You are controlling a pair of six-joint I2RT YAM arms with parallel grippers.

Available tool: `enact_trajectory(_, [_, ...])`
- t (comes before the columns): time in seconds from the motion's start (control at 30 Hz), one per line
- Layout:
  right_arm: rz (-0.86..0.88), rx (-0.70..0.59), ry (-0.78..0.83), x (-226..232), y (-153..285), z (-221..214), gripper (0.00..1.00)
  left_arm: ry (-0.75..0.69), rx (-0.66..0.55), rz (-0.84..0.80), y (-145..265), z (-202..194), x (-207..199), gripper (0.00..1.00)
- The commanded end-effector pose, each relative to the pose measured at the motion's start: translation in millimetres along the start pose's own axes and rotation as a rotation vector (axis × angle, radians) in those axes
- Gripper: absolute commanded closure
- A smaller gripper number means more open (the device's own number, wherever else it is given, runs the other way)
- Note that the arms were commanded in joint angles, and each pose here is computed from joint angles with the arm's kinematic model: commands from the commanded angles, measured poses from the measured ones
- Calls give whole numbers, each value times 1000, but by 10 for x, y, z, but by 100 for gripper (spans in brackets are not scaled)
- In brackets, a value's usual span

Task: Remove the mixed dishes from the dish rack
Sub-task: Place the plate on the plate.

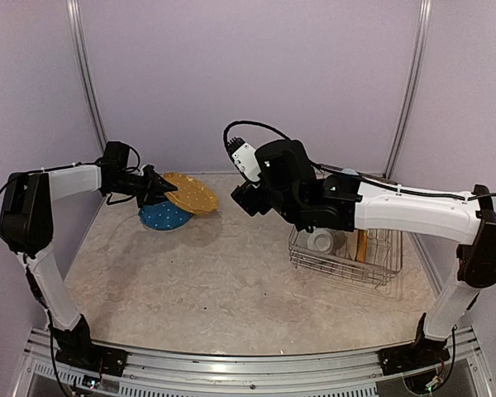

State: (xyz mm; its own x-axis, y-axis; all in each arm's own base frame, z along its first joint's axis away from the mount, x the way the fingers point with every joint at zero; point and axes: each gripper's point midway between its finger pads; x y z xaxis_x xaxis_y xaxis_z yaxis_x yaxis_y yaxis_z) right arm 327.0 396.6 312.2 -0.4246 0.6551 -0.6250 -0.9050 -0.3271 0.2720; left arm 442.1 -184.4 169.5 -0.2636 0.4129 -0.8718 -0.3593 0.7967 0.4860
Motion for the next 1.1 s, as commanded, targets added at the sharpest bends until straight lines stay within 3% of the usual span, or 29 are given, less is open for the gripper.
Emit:
enact_trajectory(0.0, [10, 9, -108, -86, 33, -149, 2, -185, -84, -117, 380, 176, -433, 100])
enact_trajectory(0.4, [1, -39, -206, -381, 289, -206, 2, -84, -189, -63, 762, 758, -23, 100])
enact_trajectory(1.07, [5, -91, -305, -611, 440, -265, 1, 25, -138, -95, 624, 889, 247, 100])
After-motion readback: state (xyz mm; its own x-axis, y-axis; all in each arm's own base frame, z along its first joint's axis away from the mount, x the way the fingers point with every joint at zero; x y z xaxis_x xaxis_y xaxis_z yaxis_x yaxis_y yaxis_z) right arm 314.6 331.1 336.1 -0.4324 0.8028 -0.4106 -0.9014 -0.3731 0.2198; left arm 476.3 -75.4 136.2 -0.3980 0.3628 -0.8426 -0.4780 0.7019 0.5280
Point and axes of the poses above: each gripper's point midway between its finger pads, its own y axis back along the fingers, its own x axis along the line the jaws close on, z = x × y, and after that the axes turned 8 degrees about y, right-handed
